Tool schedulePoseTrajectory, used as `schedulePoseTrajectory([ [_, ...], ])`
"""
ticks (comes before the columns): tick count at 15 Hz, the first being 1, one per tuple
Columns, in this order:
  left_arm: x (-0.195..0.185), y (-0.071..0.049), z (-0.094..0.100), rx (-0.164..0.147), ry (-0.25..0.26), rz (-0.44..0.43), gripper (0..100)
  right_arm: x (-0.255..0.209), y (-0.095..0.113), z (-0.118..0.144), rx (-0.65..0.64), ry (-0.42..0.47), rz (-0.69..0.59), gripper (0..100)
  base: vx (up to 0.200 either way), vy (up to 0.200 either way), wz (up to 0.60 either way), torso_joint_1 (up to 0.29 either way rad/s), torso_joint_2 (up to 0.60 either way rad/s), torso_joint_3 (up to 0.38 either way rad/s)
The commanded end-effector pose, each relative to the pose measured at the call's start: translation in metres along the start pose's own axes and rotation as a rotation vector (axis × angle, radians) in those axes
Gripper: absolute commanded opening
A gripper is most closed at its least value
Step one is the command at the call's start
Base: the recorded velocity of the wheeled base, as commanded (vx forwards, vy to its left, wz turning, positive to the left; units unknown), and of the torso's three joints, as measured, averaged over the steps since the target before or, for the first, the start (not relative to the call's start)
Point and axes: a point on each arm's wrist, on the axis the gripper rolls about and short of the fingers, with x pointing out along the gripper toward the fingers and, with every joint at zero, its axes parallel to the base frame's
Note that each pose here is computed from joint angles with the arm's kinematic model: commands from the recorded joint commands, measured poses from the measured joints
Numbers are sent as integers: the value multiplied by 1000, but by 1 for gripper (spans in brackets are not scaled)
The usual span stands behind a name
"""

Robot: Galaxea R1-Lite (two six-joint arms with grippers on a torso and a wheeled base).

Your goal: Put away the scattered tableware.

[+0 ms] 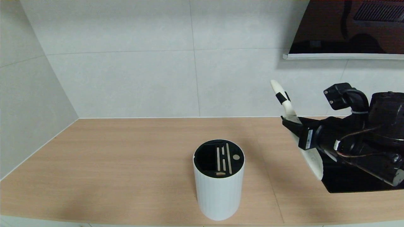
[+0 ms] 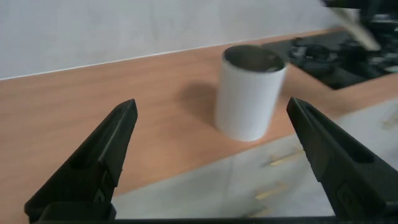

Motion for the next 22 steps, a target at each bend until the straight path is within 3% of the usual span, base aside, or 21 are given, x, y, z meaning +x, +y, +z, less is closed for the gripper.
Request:
schedulePoseTrajectory([
  [1,55,21,58,-66,107,-65,100,10,10,12,2,-32,31,0,0,0,0,0,0,0],
  [2,81,29,78,-101,128,-99,100,14,22,16,2,-49,70,0,0,0,0,0,0,0],
  [3,92,30,82,-116,140,-123,100,14,26,17,1,-50,83,0,0,0,0,0,0,0],
  [7,146,26,75,-206,200,-264,100,13,41,15,10,-44,127,0,0,0,0,0,0,0],
  [9,165,18,66,-278,211,-330,100,8,55,13,41,-36,178,0,0,0,0,0,0,0],
  [12,184,1,55,-421,231,-426,100,2,63,6,33,-16,210,0,0,0,0,0,0,0],
  [14,198,-4,48,-479,247,-444,100,1,67,5,31,-14,212,0,0,0,0,0,0,0],
  [17,215,-9,44,-609,247,-470,100,-5,83,4,29,-14,254,0,0,0,0,0,0,0],
  [19,226,-18,37,-648,256,-497,100,-7,92,2,46,-1,285,0,0,0,0,0,0,0],
  [20,228,-20,35,-652,259,-497,100,-8,94,2,49,0,293,0,0,0,0,0,0,0],
  [22,245,-36,24,-664,250,-455,100,-8,102,0,61,10,316,0,0,0,0,0,0,0],
])
